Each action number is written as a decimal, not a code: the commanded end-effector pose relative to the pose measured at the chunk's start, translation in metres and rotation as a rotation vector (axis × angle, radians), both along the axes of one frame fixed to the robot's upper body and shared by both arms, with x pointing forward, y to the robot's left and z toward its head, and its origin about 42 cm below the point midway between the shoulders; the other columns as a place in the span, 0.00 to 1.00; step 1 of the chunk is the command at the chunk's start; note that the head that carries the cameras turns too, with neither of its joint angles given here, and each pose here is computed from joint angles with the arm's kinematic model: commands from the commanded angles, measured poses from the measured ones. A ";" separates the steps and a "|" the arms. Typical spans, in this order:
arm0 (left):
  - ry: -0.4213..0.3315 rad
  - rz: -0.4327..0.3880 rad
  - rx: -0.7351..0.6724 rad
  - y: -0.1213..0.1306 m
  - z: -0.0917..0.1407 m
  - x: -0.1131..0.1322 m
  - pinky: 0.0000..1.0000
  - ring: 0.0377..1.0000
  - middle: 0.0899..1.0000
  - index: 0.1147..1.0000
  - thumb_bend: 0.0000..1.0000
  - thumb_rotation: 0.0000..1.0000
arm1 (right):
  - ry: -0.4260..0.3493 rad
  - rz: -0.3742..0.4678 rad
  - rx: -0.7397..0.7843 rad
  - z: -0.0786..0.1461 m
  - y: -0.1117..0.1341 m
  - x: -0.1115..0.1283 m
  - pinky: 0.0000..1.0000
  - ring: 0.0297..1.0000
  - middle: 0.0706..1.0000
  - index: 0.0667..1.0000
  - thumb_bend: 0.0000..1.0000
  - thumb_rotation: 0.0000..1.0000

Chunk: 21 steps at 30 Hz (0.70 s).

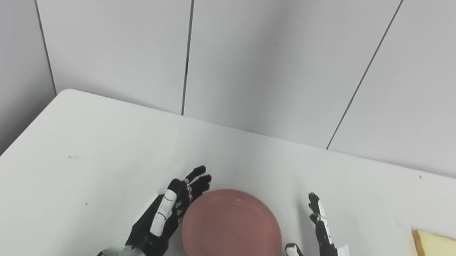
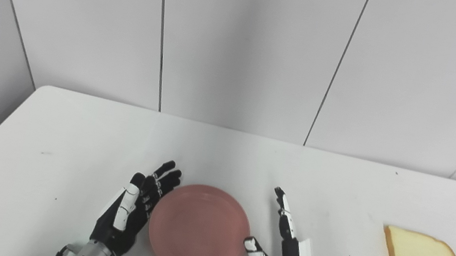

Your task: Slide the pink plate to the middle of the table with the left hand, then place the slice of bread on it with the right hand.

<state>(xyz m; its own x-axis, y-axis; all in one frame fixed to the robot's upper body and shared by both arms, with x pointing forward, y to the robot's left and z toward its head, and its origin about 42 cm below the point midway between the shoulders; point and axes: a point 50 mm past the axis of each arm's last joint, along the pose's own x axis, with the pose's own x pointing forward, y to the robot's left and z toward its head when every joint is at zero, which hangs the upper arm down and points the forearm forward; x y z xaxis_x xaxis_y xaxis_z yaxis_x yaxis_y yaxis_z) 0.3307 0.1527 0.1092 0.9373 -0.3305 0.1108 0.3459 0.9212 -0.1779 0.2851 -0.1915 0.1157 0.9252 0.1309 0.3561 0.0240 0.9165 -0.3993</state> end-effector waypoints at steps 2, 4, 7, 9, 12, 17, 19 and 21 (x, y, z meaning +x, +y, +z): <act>0.024 -0.015 -0.017 -0.007 -0.001 -0.006 0.99 0.95 0.93 0.92 0.73 1.00 | 0.025 -0.016 -0.010 -0.004 -0.001 -0.008 0.90 0.94 0.96 0.95 0.69 1.00; 0.018 -0.026 -0.003 -0.010 -0.001 -0.008 1.00 0.96 0.93 0.93 0.74 1.00 | 0.018 -0.018 -0.023 -0.001 -0.001 -0.009 0.89 0.93 0.95 0.95 0.68 1.00; 0.013 -0.040 0.011 -0.013 0.000 -0.011 1.00 0.97 0.95 0.94 0.73 1.00 | 0.020 -0.018 -0.031 0.002 -0.002 -0.008 0.88 0.93 0.95 0.94 0.66 1.00; 0.015 -0.045 0.022 -0.014 0.001 -0.013 1.00 0.98 0.95 0.95 0.73 1.00 | 0.019 -0.023 -0.033 0.005 -0.002 -0.008 0.87 0.92 0.95 0.94 0.66 1.00; 0.012 -0.044 0.039 -0.016 0.003 -0.014 1.00 0.99 0.98 0.97 0.75 1.00 | 0.012 -0.028 -0.044 0.008 -0.003 -0.007 0.86 0.91 0.94 0.94 0.65 1.00; 0.007 -0.032 0.058 -0.018 0.006 -0.015 1.00 1.00 1.00 0.99 0.76 1.00 | 0.016 -0.032 -0.053 0.010 -0.004 -0.007 0.85 0.91 0.93 0.94 0.63 1.00; 0.012 -0.028 0.068 -0.018 0.006 -0.016 1.00 1.00 1.00 0.99 0.78 1.00 | 0.025 -0.033 -0.040 0.010 -0.004 -0.007 0.85 0.90 0.93 0.93 0.64 1.00; 0.014 -0.027 0.072 -0.018 0.005 -0.017 1.00 1.00 1.00 0.99 0.78 1.00 | 0.029 -0.033 -0.040 0.010 -0.004 -0.007 0.85 0.90 0.93 0.93 0.64 1.00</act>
<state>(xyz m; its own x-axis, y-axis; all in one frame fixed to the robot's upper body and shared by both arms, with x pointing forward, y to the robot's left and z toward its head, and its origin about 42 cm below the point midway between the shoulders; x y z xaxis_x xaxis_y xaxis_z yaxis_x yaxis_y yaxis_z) 0.3181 0.1377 0.1151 0.9282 -0.3614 0.0883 0.3702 0.9209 -0.1221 0.2778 -0.1950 0.1154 0.9477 0.1219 0.2951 0.0258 0.8919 -0.4514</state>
